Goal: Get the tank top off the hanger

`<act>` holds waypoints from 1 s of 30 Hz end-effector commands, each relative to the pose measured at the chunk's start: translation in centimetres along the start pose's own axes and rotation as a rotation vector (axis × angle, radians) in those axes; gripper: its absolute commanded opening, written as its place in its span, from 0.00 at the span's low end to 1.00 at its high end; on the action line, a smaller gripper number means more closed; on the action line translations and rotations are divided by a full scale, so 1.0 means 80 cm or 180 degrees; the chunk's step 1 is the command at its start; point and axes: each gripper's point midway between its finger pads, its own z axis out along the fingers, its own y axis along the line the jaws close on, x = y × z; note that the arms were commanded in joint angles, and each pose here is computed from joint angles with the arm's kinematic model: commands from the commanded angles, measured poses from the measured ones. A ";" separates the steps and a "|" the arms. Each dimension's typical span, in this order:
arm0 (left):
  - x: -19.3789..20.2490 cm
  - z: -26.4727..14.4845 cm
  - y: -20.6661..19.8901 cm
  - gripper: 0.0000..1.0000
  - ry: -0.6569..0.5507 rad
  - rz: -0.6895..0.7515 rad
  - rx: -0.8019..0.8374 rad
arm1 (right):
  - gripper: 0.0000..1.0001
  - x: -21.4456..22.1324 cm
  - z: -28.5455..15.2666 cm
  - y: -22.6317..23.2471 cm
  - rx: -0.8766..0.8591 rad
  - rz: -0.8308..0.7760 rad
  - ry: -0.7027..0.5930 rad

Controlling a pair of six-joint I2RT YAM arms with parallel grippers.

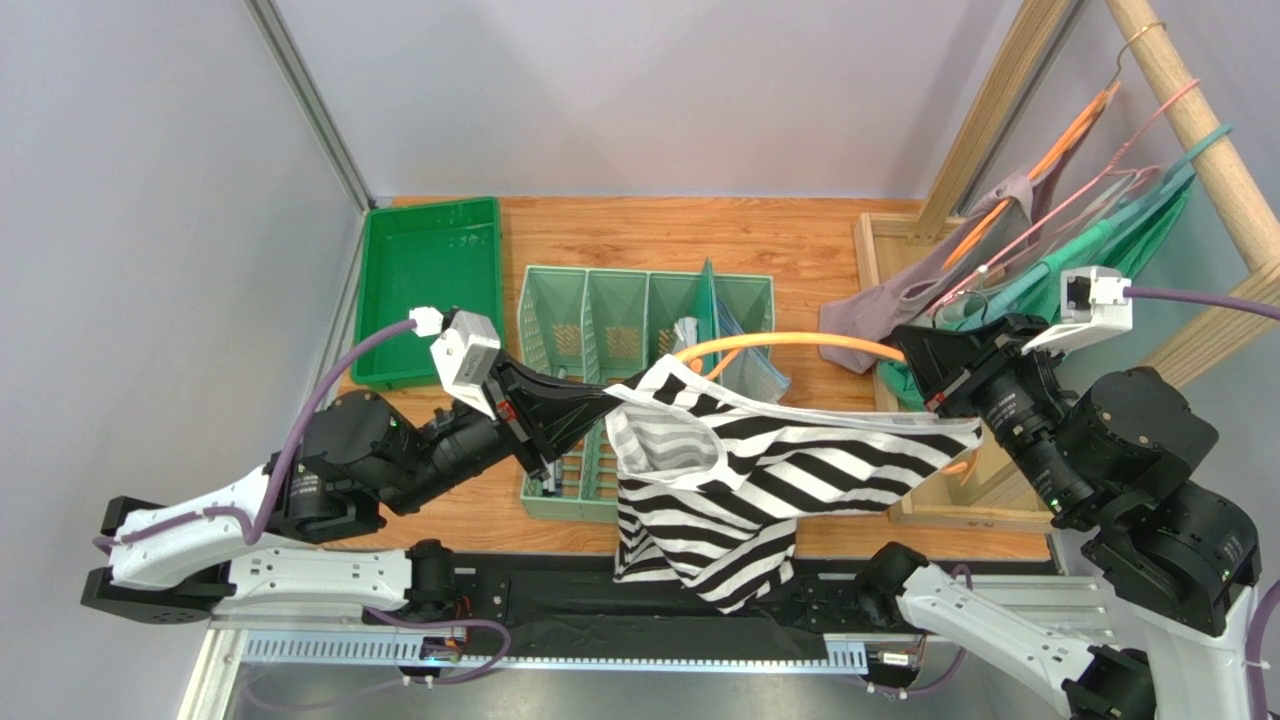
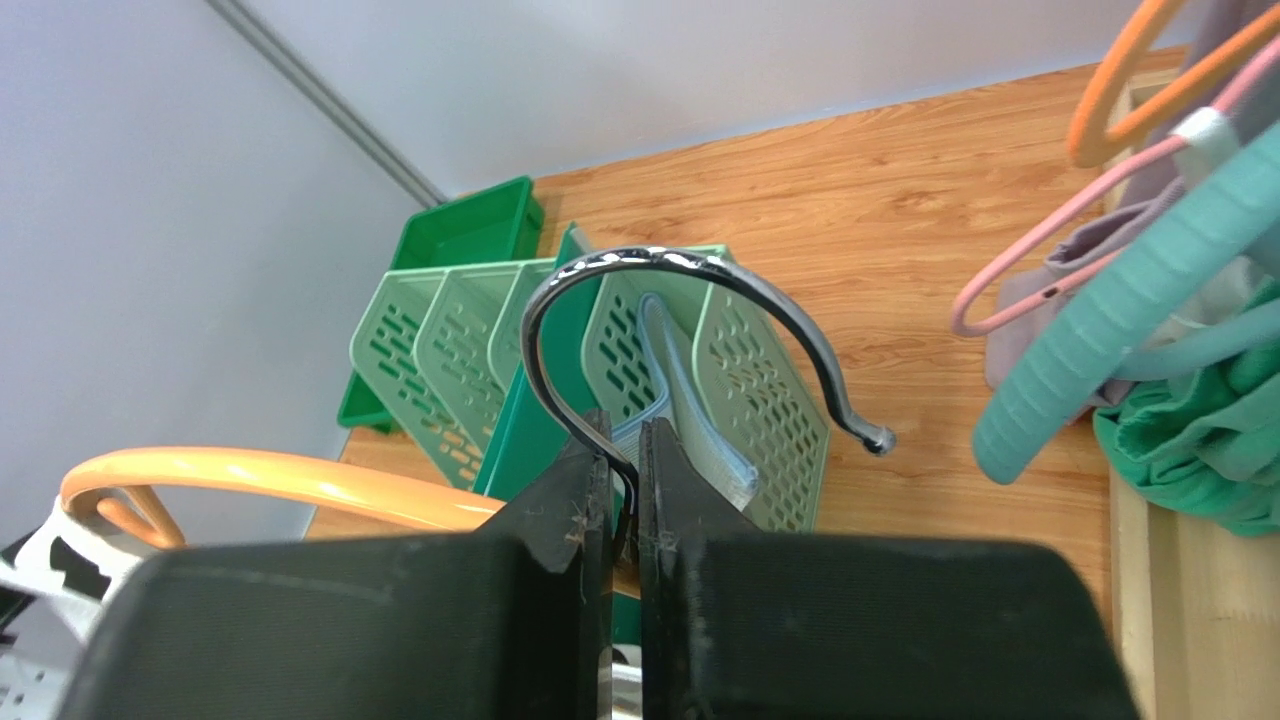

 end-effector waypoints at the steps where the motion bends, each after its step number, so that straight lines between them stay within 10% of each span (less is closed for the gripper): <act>1: -0.033 -0.009 -0.013 0.00 -0.0243 -0.0056 0.0180 | 0.00 -0.022 0.003 -0.025 0.0420 0.0159 -0.0285; 11: -0.013 -0.023 0.025 0.00 -0.0173 -0.0180 -0.0272 | 0.00 -0.064 -0.026 -0.004 -0.0085 0.1121 -0.0924; 30: 0.075 0.076 0.000 0.00 0.0730 -0.0137 -0.0153 | 0.00 -0.078 -0.035 0.137 -0.1771 0.2024 -0.0364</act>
